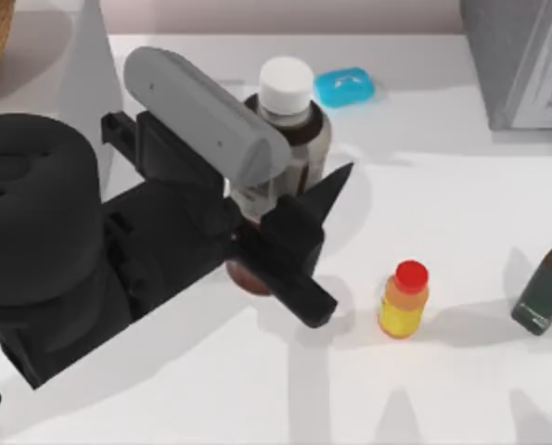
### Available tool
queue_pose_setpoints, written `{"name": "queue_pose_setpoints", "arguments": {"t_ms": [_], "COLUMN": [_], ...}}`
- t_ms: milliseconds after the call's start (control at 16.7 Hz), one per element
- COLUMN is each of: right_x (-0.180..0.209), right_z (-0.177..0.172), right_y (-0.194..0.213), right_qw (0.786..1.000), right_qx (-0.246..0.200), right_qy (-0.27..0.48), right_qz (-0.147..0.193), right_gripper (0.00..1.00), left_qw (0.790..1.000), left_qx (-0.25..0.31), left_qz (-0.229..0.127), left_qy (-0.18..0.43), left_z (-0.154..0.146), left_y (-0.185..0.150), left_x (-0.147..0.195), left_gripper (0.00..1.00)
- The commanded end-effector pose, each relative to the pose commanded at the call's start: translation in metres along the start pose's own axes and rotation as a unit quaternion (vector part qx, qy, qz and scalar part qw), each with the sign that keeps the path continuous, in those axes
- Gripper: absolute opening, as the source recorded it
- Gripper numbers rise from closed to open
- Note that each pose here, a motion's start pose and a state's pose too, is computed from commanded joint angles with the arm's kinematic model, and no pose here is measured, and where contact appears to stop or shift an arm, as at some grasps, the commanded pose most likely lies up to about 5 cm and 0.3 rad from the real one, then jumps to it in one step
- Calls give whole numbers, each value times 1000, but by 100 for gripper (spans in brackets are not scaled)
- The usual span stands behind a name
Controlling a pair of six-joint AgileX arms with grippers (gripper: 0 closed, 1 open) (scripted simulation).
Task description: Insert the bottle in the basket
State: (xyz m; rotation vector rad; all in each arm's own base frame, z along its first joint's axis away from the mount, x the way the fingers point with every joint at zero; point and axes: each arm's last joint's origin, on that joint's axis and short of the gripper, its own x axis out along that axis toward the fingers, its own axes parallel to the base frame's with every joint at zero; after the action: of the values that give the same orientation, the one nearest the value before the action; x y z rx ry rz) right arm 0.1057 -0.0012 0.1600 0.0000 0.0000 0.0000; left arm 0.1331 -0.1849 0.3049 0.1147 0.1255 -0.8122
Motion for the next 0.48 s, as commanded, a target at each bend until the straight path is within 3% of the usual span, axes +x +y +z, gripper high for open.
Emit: {"name": "queue_pose_setpoints", "arguments": {"t_ms": [180,480], "right_x": [0,0], "right_z": [0,0], "right_y": [0,0], "right_qw": [1000,1000], "right_qx": [0,0], "right_qy": [0,0], "right_qz": [0,0], "right_gripper": [100,100], "left_qw": [1000,999], "left_qx": [2,-23], "left_qz": [17,12], "left_qy": [3,-21], "left_z": [28,53], "left_y": [-6,6], "left_x": [-50,-141], "left_gripper": [0,0]}}
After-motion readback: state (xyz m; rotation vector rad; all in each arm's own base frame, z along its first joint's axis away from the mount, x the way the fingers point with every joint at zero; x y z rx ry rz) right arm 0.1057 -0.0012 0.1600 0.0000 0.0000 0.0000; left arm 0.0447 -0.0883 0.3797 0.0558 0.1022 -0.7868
